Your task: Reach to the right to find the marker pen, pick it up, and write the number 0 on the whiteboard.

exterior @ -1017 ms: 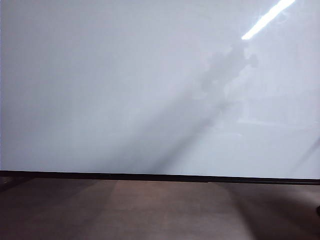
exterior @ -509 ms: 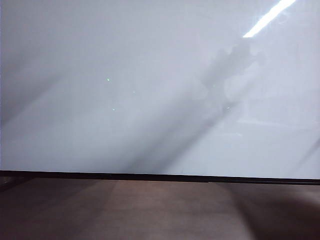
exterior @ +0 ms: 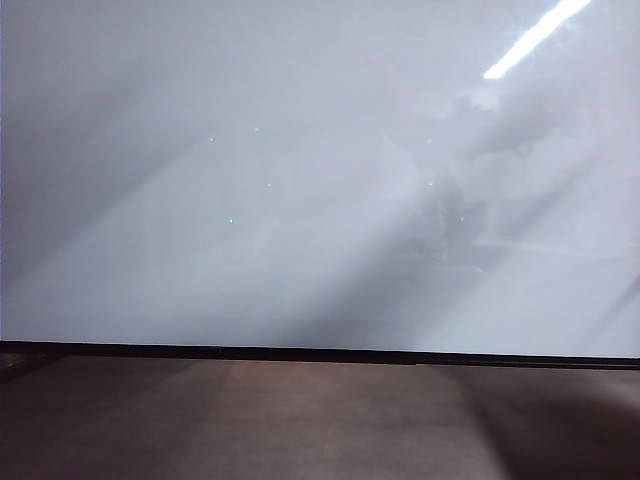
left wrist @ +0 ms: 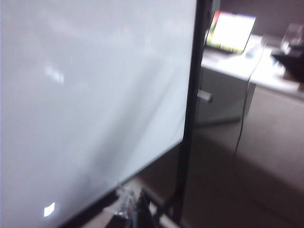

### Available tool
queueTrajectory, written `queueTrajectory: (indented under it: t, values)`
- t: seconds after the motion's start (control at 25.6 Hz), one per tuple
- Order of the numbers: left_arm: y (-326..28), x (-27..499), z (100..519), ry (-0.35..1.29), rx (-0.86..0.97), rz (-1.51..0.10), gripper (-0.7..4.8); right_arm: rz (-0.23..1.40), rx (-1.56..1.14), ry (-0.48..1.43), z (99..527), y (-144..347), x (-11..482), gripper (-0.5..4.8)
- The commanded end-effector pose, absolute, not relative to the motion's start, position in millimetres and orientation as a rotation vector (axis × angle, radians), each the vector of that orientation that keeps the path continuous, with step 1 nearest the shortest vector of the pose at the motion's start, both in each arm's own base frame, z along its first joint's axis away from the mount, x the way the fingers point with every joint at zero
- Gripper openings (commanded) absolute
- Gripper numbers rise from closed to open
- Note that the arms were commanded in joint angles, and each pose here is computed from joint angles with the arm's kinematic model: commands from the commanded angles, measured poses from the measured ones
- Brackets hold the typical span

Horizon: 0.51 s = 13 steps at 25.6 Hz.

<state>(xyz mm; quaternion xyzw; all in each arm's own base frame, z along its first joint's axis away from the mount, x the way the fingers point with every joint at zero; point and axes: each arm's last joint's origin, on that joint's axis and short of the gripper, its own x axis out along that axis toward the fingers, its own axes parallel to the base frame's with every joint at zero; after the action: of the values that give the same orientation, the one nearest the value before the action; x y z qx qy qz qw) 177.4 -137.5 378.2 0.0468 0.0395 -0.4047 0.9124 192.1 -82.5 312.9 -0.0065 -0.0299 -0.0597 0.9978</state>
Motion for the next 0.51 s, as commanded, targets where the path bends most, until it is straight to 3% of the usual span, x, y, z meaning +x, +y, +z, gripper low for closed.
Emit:
queueTrajectory:
  t: [0.04,0.51]
  values:
    - [-148,194,371,0.179,0.141,-0.832,-0.05,-0.123,0.022,-0.025,299,-92,212,4.41]
    - [-204,250,314,0.356,0.173,-0.956,-0.05,-0.127,-0.016,-0.083,237,-122,276,4.41]
